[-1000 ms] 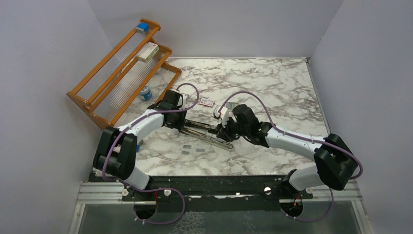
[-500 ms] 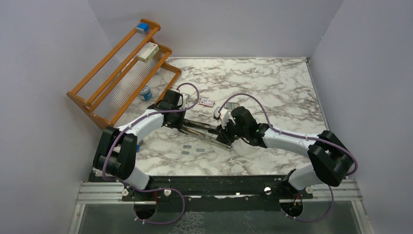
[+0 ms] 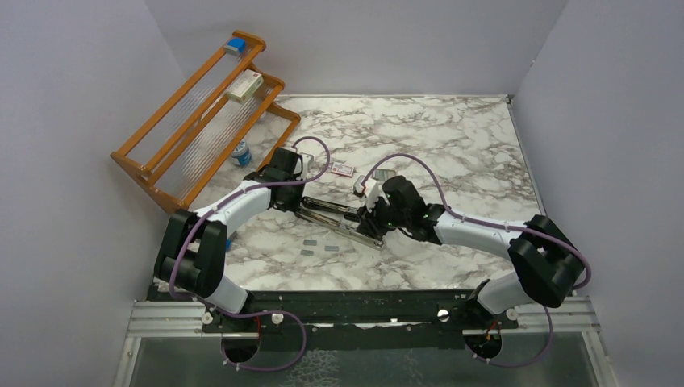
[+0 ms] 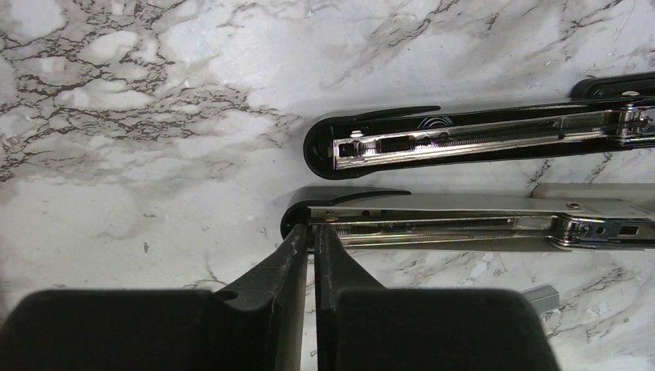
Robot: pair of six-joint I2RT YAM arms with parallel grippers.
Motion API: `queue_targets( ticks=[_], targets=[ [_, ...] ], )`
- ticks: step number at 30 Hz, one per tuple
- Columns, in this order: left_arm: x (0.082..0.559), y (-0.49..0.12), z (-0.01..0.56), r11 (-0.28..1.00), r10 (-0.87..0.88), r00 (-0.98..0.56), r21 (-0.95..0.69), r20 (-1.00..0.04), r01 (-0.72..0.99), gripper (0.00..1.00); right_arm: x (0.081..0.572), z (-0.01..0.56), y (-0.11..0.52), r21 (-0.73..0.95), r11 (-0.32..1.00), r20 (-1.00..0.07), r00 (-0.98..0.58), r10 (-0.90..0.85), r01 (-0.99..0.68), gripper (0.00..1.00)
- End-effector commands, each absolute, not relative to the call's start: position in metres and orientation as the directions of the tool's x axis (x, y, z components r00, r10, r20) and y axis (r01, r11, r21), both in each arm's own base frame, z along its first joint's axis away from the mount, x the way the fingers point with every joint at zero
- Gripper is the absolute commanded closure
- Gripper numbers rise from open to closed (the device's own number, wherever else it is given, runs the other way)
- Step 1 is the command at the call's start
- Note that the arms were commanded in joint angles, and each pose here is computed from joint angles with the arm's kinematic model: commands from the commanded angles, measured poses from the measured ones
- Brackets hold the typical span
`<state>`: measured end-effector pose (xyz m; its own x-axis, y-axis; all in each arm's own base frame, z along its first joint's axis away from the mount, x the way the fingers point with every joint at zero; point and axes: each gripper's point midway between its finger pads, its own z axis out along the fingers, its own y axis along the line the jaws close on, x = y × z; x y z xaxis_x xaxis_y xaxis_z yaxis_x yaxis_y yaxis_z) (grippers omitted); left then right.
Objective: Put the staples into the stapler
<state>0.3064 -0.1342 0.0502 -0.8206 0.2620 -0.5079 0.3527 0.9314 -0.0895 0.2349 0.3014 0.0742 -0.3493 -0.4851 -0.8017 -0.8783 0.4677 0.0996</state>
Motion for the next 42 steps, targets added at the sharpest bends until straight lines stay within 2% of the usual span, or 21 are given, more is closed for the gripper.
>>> queue_targets(
  ticks=[1,5,23,33,42],
  targets=[
    [0.317,-0.131,0.059,0.935,0.262,-0.803,-0.065,-0.535,0.348,0.92,0.24,0.077,0.303,0.095,0.484,-0.812,-0.349,-0.468,-0.87,0.64],
    [0.317,-0.132,0.059,0.934,0.262,-0.803,-0.067,-0.535,0.35,1.0,0.24,0.078,0.303,0.095,0.485,-0.812,-0.349,-0.467,-0.87,0.64],
    [0.316,-0.132,0.059,0.934,0.263,-0.803,-0.068,-0.535,0.351,1.0,0.249,0.065,0.3,0.093,0.54,-0.794,-0.39,-0.466,-0.836,0.6],
    [0.316,-0.131,0.059,0.934,0.264,-0.803,-0.067,-0.535,0.352,1.0,0.248,0.063,0.299,0.176,0.543,-0.771,-0.458,-0.442,-0.821,0.54],
    [0.316,-0.132,0.059,0.933,0.265,-0.803,-0.067,-0.535,0.353,1.0,0.247,0.059,0.297,0.193,0.538,-0.757,-0.474,-0.451,-0.821,0.53]
  ],
)
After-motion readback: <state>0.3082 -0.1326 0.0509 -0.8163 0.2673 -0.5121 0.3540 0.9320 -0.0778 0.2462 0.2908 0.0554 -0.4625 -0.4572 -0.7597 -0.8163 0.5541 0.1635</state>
